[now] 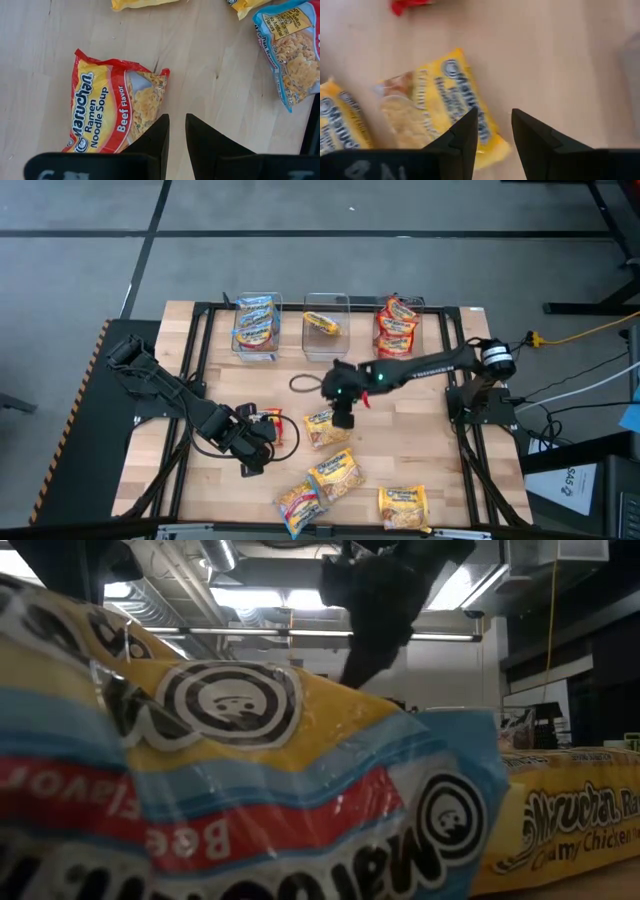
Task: Sort Maruchan noodles
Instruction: Put the yellow noodle pack into the middle transparent bin
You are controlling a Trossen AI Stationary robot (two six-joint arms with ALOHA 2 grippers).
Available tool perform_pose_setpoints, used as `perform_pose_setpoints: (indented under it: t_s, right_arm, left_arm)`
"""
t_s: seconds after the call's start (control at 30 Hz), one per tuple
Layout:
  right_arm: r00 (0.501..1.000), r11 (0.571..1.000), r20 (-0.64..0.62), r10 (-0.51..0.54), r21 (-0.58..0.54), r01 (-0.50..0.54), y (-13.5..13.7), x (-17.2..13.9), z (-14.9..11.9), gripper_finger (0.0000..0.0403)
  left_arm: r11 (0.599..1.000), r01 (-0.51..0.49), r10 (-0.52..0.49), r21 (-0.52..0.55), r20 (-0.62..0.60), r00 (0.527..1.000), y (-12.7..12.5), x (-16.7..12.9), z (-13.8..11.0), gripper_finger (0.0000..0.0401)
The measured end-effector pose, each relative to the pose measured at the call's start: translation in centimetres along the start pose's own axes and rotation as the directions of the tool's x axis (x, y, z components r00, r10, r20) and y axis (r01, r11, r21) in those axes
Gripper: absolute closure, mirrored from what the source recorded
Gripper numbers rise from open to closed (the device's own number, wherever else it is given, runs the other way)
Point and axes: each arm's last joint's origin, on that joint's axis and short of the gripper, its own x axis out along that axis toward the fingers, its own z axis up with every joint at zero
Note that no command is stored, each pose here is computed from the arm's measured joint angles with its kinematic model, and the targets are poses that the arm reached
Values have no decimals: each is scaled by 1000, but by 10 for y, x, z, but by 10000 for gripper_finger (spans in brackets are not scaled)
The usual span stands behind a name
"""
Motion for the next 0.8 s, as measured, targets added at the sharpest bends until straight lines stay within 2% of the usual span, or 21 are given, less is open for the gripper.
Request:
perform_pose_setpoints:
  t_s: [0.13, 0.37, 0.57, 0.7, 0.8]
  right_arm:
    - [999, 999, 40, 12, -39, -10, 9, 16, 3, 278]
    - [995, 996, -39, 93, -3, -93, 7, 52, -6, 278]
    - [968, 972, -86, 235, 11, -235, 11, 68, -12, 278]
    - [977, 981, -86, 193, 11, -193, 9, 78, -13, 278]
    - [975, 979, -90, 203, 32, -201, 5, 81, -13, 282]
  left_arm:
    - [1000, -6, 6, 1, 6, 1000, 0, 0, 0, 344]
    - [1000, -15, 15, 3, 15, 1000, 0, 0, 0, 344]
    - [1000, -18, 18, 5, 12, 1000, 0, 0, 0, 344]
    - [1000, -18, 18, 5, 13, 1000, 0, 0, 0, 344]
    - [1000, -18, 18, 5, 13, 1000, 0, 0, 0, 344]
